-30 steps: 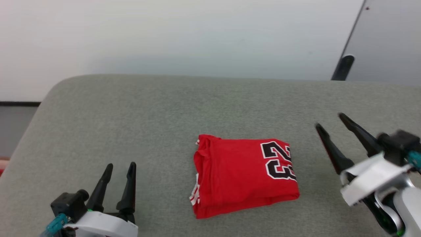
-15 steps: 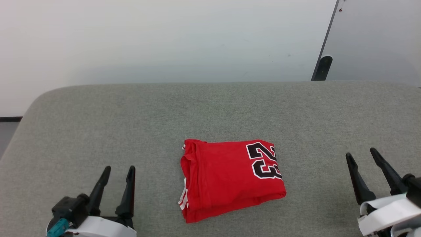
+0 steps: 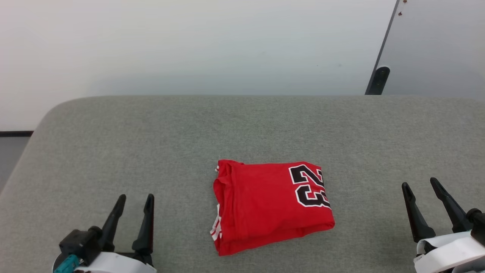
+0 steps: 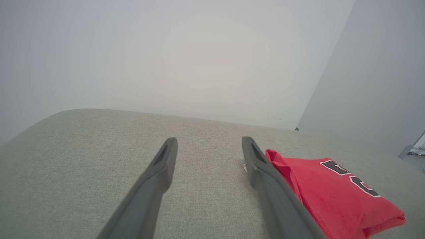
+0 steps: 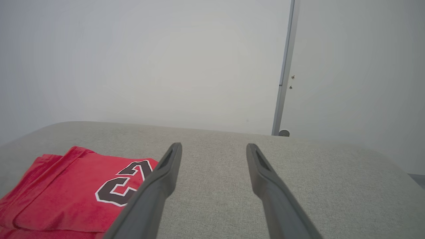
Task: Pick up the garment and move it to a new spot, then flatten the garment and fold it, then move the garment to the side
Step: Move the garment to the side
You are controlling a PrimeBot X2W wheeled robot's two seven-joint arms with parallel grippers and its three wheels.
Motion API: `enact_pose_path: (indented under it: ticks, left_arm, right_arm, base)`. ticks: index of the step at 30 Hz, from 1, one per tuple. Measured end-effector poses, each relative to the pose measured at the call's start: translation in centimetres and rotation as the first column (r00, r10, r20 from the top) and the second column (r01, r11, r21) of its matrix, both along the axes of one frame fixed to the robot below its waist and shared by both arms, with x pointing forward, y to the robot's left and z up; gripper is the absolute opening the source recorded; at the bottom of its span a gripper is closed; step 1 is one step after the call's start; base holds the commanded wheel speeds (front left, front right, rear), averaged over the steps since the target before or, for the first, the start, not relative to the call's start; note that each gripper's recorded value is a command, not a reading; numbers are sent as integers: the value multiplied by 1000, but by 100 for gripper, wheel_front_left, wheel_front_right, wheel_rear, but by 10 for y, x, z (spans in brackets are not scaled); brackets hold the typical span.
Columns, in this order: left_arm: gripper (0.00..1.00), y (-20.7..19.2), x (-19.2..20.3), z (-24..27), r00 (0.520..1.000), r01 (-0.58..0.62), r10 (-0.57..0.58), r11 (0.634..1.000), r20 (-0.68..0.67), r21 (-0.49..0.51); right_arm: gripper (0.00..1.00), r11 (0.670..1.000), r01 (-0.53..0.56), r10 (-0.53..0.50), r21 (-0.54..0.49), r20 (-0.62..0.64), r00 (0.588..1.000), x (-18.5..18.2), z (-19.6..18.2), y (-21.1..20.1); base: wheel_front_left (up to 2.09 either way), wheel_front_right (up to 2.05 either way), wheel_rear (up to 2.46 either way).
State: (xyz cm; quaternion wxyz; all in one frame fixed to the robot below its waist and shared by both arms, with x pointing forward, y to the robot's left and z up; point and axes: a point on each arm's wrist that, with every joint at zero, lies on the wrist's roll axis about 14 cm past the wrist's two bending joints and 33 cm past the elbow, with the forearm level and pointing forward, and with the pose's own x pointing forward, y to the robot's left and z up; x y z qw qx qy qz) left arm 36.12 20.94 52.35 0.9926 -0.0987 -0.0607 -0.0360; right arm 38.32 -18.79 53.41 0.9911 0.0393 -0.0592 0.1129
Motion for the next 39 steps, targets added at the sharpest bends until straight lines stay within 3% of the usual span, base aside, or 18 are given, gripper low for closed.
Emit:
enact_pose_path:
  ticks: [7, 15, 22, 29, 39]
  left_arm:
    - [100, 16, -5, 2, 999, -52, 52, 999, 5, -6]
    - [100, 53, -26, 7, 986, -163, 163, 987, 20, -9]
    - [100, 64, -44, 2, 978, -208, 208, 978, 8, -21]
    - [100, 55, -35, -4, 982, -190, 190, 981, -14, -29]
    - [100, 42, -6, -9, 986, -164, 163, 986, -38, -40]
  right_arm:
    - [100, 998, -62, 62, -5, -8, 998, 5, -3, 22]
    - [100, 978, -209, 208, -13, -58, 976, 19, -6, 75]
    - [100, 947, -311, 287, -75, -231, 930, 38, -19, 104]
    - [100, 923, -369, 265, -112, -512, 817, 59, -52, 103]
    - [100, 892, -445, 222, -79, -782, 583, 63, -113, 103]
  base:
    - [0, 0, 0]
    - [0, 0, 0]
    - [0, 0, 0]
    - [0, 0, 0]
    - [0, 0, 0]
